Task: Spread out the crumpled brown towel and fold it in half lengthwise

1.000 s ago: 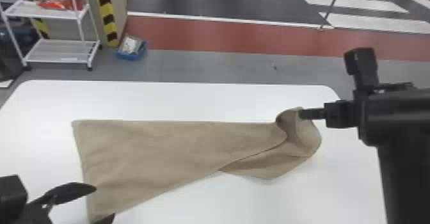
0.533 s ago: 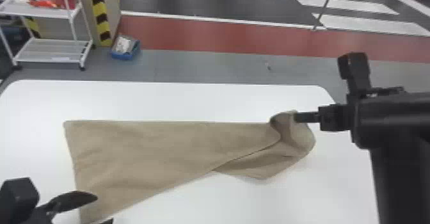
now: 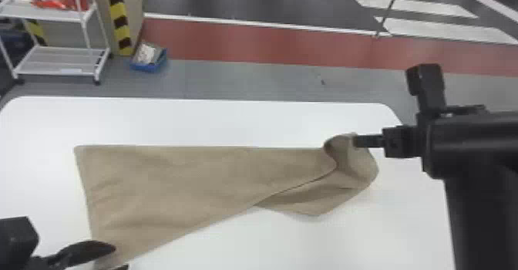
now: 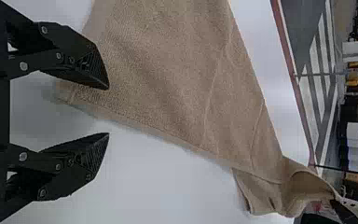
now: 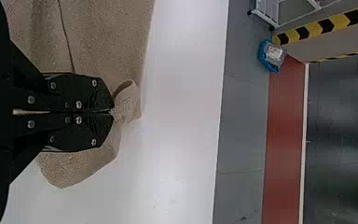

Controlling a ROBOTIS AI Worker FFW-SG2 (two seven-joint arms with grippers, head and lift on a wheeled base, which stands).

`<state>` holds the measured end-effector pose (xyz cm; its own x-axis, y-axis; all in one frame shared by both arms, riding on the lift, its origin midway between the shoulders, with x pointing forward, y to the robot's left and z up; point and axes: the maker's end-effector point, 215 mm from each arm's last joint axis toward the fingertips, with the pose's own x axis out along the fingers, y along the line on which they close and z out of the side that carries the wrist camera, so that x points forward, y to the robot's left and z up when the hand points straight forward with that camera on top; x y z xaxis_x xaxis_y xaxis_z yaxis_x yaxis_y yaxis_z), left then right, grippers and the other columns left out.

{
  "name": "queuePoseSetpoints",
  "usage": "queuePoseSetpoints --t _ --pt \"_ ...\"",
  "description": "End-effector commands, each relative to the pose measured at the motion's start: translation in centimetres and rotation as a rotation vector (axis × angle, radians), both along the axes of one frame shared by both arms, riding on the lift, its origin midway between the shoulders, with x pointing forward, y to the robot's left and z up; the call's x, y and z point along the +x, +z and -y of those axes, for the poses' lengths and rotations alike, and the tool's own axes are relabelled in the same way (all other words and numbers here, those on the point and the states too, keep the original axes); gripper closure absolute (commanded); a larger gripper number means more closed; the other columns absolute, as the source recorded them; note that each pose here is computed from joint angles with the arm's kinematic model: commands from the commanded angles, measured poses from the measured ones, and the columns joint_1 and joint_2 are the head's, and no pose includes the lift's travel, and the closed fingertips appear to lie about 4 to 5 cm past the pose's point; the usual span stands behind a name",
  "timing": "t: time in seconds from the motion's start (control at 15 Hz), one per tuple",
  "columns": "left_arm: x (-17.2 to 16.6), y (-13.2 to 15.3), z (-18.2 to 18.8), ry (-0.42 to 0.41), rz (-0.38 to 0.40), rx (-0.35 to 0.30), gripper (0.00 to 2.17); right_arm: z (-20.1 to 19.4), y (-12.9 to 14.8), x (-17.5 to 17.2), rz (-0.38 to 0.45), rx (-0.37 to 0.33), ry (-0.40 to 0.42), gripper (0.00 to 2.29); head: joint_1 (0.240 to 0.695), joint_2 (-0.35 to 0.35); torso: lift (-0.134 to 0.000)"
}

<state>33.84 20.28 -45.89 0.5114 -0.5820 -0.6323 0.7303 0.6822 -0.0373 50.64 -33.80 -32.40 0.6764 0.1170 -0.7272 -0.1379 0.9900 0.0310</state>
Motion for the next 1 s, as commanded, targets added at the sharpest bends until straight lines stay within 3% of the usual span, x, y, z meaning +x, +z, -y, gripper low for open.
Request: queuePoseSetpoints --t 0.0,0.07,0.2,0.33,0.47,0.6,0.73,0.8,0.87,0.93 --pt "-0.1 -0.4 -0.4 0.009 -0.012 0.003 0.64 -0.1 0.1 0.0 0.001 0.004 -0.001 1.63 0.695 -0.180 -0.124" --pt "-0.2 -0.5 -0.4 0.008 -0.018 -0.001 0.66 0.0 0.0 0.0 0.000 0.003 -0.003 1.63 0.695 -0.177 -0.124" --pt "-0.1 -0.5 -0.5 0.014 -0.023 -0.002 1.16 0.0 0.0 0.0 0.000 0.005 -0.004 1.63 0.695 -0.174 -0.124" --pt "0.0 -0.5 -0.8 0.020 -0.025 -0.001 1.18 -0.1 -0.1 -0.1 -0.001 0.006 -0.003 1.63 0.695 -0.173 -0.124" --pt "0.4 -0.1 -1.3 0.034 -0.013 0.003 1.54 -0.2 -0.1 -0.1 -0.001 0.009 -0.003 1.63 0.695 -0.170 -0.124" --pt "0.9 1.1 -2.1 0.050 0.007 0.001 1.55 -0.1 0.1 -0.1 0.006 0.010 -0.004 1.63 0.695 -0.164 -0.124" --pt "2.2 4.6 -4.0 0.106 0.052 -0.006 1.55 -0.2 1.2 -0.3 0.036 0.012 0.006 1.63 0.695 -0.153 -0.124" --pt "2.9 6.7 -4.8 0.135 0.068 -0.020 1.55 0.0 2.3 0.1 0.080 -0.013 0.043 1.63 0.695 -0.144 -0.124" --pt "4.0 9.0 -5.7 0.165 0.097 -0.030 1.55 -1.0 4.5 1.2 0.176 -0.039 0.173 1.63 0.695 -0.136 -0.124" --pt "5.3 10.8 -6.3 0.199 0.109 -0.046 1.55 -1.1 5.4 1.4 0.211 -0.072 0.240 1.63 0.695 -0.124 -0.124"
